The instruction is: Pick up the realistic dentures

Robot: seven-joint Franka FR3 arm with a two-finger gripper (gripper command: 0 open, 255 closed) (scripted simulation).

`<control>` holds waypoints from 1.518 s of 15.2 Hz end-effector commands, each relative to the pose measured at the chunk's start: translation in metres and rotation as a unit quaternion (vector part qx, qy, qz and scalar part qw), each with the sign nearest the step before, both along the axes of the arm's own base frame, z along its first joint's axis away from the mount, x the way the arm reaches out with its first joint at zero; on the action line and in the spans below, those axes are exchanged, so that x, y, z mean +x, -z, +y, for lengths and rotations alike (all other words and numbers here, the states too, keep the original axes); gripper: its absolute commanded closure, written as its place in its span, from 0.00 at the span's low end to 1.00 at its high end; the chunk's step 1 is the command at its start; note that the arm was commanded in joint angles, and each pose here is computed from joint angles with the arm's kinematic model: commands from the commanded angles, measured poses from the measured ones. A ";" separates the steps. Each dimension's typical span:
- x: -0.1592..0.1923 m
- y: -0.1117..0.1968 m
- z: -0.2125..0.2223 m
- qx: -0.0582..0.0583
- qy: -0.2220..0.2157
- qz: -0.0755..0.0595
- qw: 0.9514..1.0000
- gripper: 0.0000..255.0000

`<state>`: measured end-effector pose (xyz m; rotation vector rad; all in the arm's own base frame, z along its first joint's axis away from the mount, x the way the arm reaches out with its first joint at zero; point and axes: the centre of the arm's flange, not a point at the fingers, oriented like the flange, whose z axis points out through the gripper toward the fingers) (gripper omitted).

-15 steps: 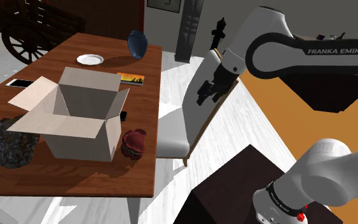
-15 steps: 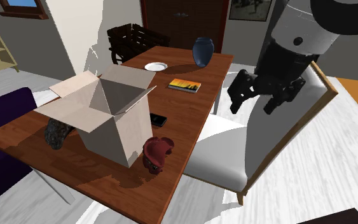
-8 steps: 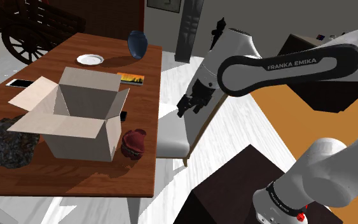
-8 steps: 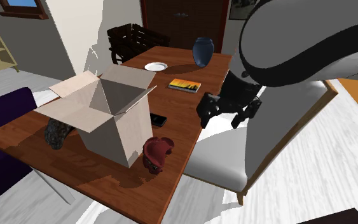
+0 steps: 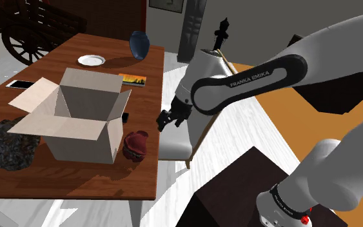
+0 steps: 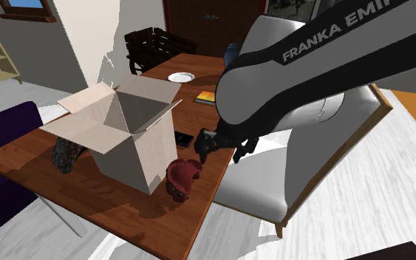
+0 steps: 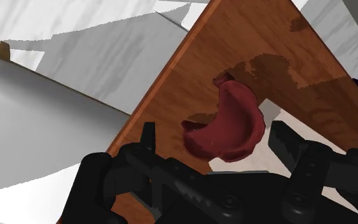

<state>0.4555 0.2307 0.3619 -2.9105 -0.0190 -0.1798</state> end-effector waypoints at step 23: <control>0.040 0.130 0.092 0.028 -0.026 0.011 0.999 1.00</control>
